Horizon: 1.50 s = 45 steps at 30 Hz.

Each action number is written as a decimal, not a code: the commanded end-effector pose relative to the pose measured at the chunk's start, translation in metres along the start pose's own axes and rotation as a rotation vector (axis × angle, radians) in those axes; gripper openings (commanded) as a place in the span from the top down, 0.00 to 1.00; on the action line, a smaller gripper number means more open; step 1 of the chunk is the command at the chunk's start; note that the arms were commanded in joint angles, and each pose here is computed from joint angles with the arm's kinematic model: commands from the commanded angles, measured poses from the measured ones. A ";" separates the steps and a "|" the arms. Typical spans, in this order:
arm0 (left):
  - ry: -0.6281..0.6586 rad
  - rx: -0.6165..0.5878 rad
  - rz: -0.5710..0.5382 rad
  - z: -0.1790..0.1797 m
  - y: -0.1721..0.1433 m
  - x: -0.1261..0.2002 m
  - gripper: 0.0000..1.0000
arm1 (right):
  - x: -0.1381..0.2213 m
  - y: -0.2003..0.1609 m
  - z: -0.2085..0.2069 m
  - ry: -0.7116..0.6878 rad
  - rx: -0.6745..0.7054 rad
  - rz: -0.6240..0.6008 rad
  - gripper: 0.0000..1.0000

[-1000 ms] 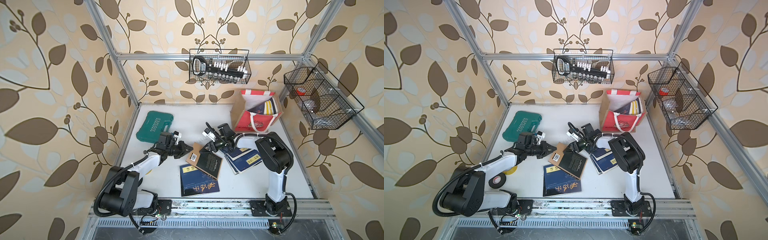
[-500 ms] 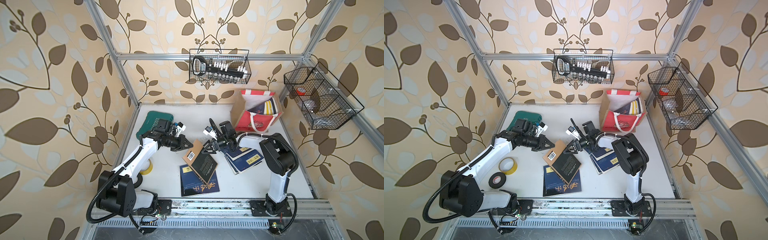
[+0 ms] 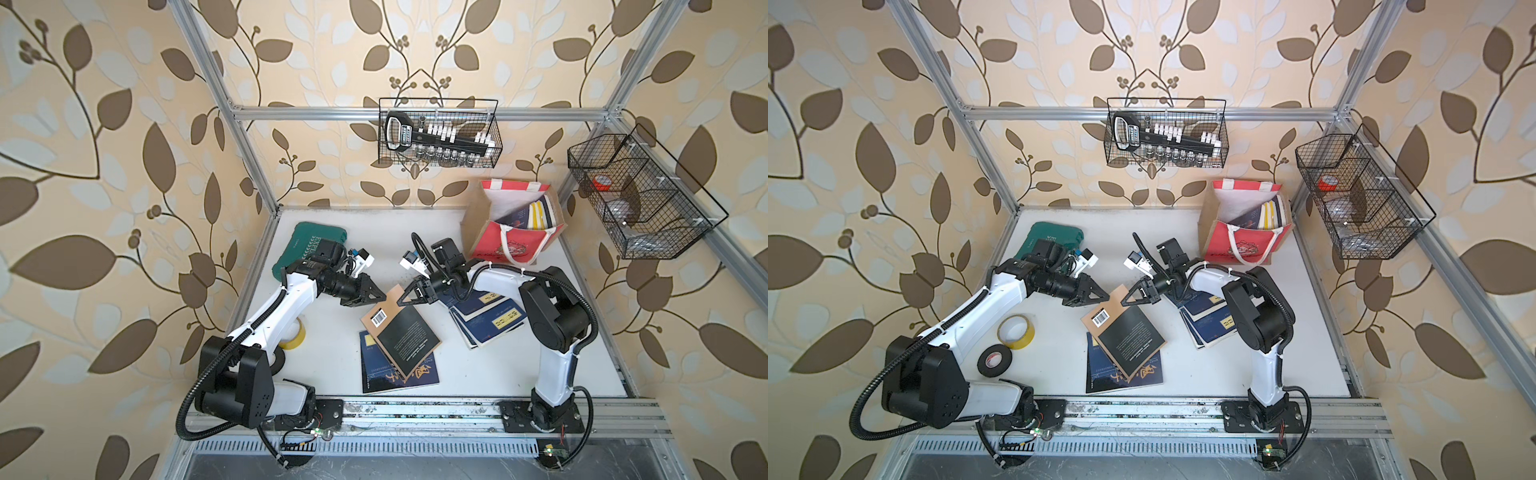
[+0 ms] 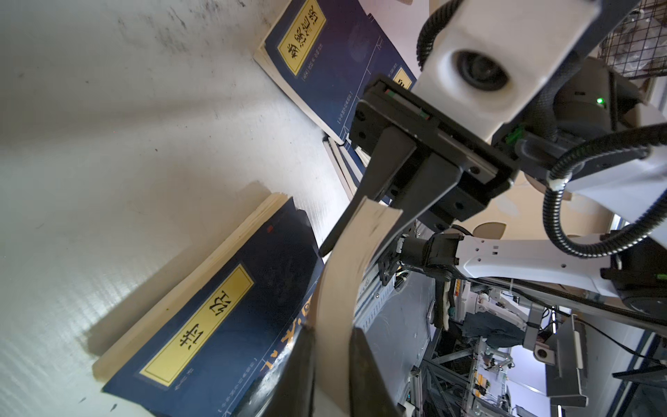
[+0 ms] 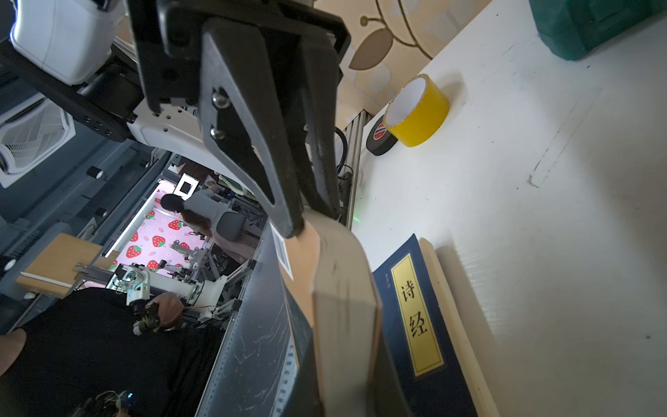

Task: Put the books into the canvas bag
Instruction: Pick up the book from the center of the board.

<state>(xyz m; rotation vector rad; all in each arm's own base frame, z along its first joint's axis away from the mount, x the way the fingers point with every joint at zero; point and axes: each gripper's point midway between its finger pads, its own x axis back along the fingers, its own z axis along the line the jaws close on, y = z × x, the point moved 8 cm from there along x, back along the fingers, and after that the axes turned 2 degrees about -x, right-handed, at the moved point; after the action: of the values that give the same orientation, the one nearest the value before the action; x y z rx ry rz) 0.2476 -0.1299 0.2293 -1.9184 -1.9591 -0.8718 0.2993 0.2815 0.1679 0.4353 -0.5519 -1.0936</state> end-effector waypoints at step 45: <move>-0.407 -0.189 -0.311 -0.059 -0.004 0.030 0.57 | 0.071 0.068 0.143 -0.259 -0.014 -0.839 1.00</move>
<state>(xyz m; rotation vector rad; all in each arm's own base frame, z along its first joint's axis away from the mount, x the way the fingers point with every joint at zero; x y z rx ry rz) 0.2357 -0.1316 0.2666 -1.8940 -2.4948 -0.7287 0.2927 0.2273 0.3137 0.4244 -0.6158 -1.9079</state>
